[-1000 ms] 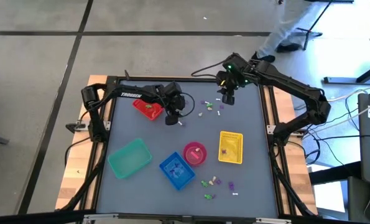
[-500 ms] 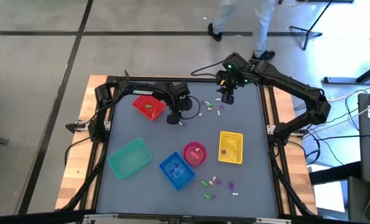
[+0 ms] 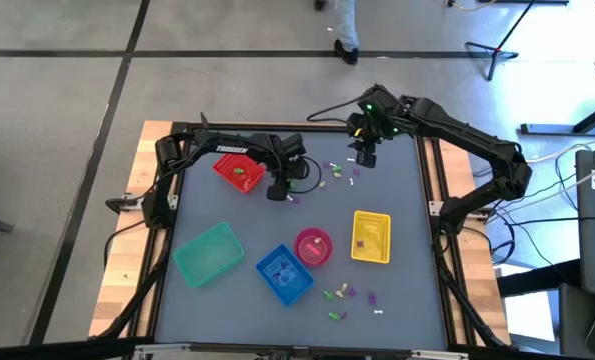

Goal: Sort Halloween decoration
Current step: Put the green skeleton toy into the red bin

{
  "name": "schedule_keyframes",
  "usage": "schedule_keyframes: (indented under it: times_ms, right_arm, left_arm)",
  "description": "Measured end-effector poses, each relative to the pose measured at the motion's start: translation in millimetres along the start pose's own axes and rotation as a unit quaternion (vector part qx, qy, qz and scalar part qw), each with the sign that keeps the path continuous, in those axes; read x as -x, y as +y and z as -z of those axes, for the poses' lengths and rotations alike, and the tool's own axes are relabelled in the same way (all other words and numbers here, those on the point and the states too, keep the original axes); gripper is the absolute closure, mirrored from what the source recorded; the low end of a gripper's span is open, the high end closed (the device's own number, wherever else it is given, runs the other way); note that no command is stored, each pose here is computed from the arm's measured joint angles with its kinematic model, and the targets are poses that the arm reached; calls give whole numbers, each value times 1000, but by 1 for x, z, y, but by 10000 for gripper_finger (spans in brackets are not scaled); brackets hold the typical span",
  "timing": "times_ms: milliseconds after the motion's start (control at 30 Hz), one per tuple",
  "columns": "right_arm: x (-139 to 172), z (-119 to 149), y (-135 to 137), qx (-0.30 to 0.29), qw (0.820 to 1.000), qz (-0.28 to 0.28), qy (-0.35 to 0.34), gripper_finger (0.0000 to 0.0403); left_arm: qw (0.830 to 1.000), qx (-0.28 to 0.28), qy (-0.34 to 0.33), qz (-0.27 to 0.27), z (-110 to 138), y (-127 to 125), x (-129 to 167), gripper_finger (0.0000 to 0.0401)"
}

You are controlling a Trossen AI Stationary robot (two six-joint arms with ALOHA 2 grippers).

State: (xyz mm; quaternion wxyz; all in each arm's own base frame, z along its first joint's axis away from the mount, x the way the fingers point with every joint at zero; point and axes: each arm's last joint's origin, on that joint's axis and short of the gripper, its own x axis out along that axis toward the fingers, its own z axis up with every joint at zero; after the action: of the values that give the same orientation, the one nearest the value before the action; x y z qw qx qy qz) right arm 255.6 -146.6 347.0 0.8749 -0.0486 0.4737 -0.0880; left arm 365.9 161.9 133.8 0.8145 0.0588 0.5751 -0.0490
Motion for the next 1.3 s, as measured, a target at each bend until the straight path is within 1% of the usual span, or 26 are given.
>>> schedule_keyframes:
  times_ms: [67,233,567,800,967,1033,1200,1300]
  right_arm:
    - [0,0,0,0,1000,0,0,260]
    - [0,0,0,0,1000,0,0,260]
    - [0,0,0,0,1000,0,0,260]
    - [0,0,0,0,1000,0,0,260]
    - [0,0,0,0,1000,0,0,260]
    - [0,0,0,0,1000,0,0,260]
    - [0,0,0,0,1000,0,0,260]
    - [0,0,0,0,1000,0,0,260]
  left_arm:
    - [1000,0,7,6,1,-1,-5,236]
    - [1000,-11,24,-12,-1,-5,-9,242]
    - [999,-1,33,-5,1,-8,-9,307]
    - [999,22,39,-3,-5,-6,-3,326]
    - [999,20,35,3,-13,-5,3,332]
    - [999,22,21,11,-18,-4,5,334]
    - [998,51,-9,31,-34,-3,18,342]
    - [997,58,-24,39,-43,-3,27,347]
